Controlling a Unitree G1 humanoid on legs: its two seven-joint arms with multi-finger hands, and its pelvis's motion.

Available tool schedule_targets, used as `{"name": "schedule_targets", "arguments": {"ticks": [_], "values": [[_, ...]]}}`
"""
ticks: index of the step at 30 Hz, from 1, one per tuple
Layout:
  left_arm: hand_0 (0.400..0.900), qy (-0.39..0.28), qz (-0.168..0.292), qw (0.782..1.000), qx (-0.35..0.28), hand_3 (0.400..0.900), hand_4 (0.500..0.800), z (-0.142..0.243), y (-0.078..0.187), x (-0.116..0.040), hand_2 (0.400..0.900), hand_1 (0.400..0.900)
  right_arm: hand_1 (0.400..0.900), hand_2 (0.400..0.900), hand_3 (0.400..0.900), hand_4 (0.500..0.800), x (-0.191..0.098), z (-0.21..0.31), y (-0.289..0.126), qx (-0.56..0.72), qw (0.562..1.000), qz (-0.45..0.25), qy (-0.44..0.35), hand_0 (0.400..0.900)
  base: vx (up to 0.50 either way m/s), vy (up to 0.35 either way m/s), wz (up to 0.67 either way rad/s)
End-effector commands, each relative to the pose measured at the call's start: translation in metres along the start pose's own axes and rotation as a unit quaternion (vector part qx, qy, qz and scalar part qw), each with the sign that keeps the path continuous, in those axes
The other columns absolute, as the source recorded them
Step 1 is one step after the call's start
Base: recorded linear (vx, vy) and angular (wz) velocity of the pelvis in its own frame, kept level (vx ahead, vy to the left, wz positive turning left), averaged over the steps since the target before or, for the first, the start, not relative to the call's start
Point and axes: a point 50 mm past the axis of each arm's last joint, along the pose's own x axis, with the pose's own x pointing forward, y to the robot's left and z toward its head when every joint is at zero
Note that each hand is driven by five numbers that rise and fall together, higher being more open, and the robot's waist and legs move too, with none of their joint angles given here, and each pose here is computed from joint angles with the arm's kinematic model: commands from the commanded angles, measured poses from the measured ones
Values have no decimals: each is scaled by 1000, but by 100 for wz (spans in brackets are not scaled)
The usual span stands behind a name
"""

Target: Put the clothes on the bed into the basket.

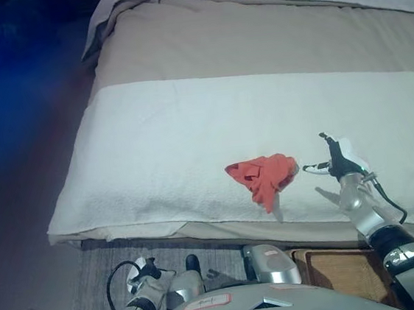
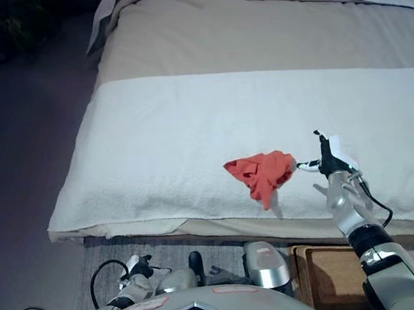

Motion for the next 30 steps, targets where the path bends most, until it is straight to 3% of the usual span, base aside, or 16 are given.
{"name": "schedule_targets", "arguments": {"ticks": [1, 14, 23, 28, 29, 30], "values": [[900, 23, 63, 997, 43, 900, 800, -15, 30, 8, 900, 900, 900, 900, 900, 800, 12, 30, -15, -22, 997, -41, -67, 900, 26, -52, 24], [900, 21, 86, 996, 13, 900, 800, -7, 37, 9, 900, 900, 900, 900, 900, 800, 33, 63, -16, -20, 996, -50, -78, 900, -47, -38, 14], [900, -40, 84, 996, -8, 900, 800, 26, 35, 7, 900, 900, 900, 900, 900, 800, 70, 64, -77, -45, 991, -123, 16, 900, -5, -22, 4], [900, -39, 81, 996, -15, 900, 800, 24, 28, 6, 900, 900, 900, 900, 900, 800, 68, 59, -74, -36, 991, -129, 25, 900, 56, -14, -4], [900, -40, 82, 996, -14, 900, 800, 25, 27, 5, 900, 900, 571, 571, 571, 602, 66, 58, -69, -36, 991, -126, 25, 571, 40, -5, -20], [900, -34, 82, 996, -16, 900, 800, 24, 27, 6, 900, 900, 400, 400, 400, 500, 65, 59, -67, -38, 991, -126, 21, 400, 39, -9, -19]]}}
